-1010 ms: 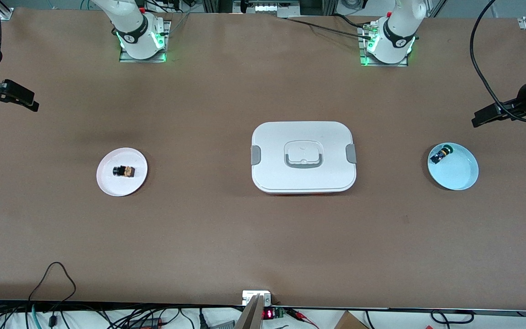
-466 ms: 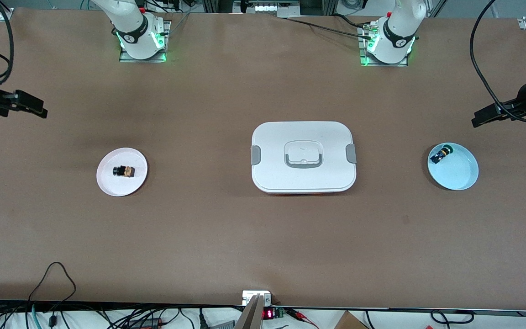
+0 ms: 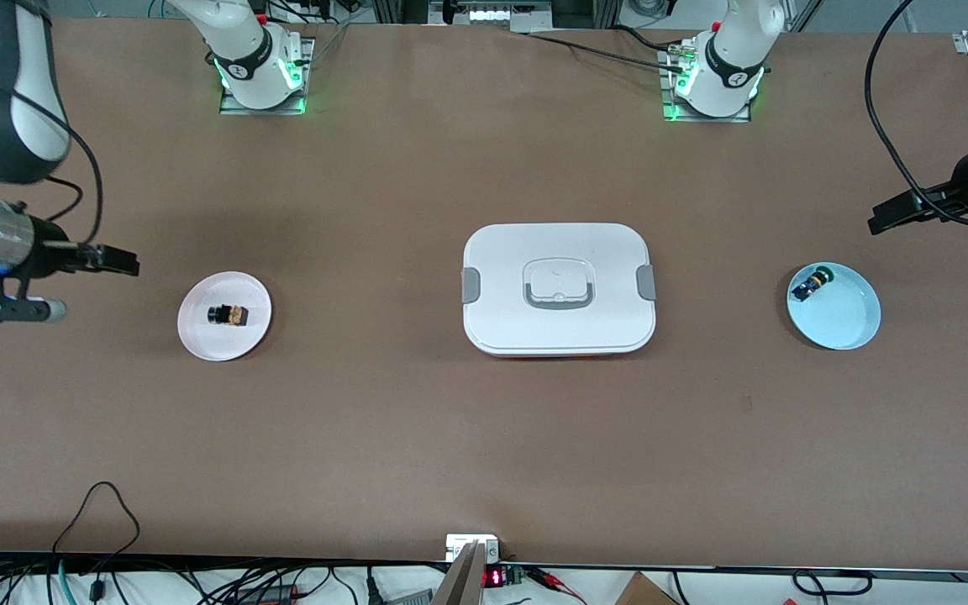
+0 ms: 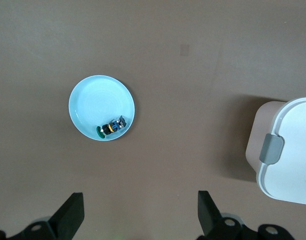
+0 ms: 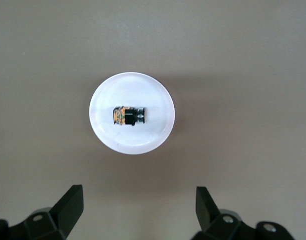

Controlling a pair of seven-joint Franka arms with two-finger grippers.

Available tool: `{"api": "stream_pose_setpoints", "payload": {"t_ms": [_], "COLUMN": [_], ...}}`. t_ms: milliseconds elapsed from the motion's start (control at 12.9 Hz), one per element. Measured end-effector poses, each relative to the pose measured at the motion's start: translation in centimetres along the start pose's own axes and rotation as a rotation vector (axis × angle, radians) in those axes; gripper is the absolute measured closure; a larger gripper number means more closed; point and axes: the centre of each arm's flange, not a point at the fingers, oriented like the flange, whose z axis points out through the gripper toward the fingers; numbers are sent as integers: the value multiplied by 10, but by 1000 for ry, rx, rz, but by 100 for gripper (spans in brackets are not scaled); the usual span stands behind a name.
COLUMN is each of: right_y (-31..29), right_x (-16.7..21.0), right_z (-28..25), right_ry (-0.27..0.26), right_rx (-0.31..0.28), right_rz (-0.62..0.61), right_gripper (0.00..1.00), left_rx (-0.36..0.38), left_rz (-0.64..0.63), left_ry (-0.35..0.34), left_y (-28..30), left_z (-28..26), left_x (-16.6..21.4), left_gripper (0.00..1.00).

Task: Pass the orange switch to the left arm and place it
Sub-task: 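Lower the right gripper and grasp the orange switch on the plate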

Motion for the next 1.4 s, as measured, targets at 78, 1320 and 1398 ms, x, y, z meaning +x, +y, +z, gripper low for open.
{"api": "stream_pose_setpoints", "payload": {"t_ms": [78,1320,1398], "right_y": [-4,-57,-57], "right_x": [6,20,21], "right_z": [13,222,228], "right_ry": [-12,45,43], "right_rx": [-3,-27,-28], "right_rz": [-3,-83,-83], "right_gripper": [0,0,0], "left_rx": [0,-4,-4], "left_rz": [-1,-26,-26], "left_ry": [0,0,0], "left_y": [-1,-15,-15], "left_z": [0,1,1], "left_x": [0,3,3], "left_gripper": [0,0,0]}}
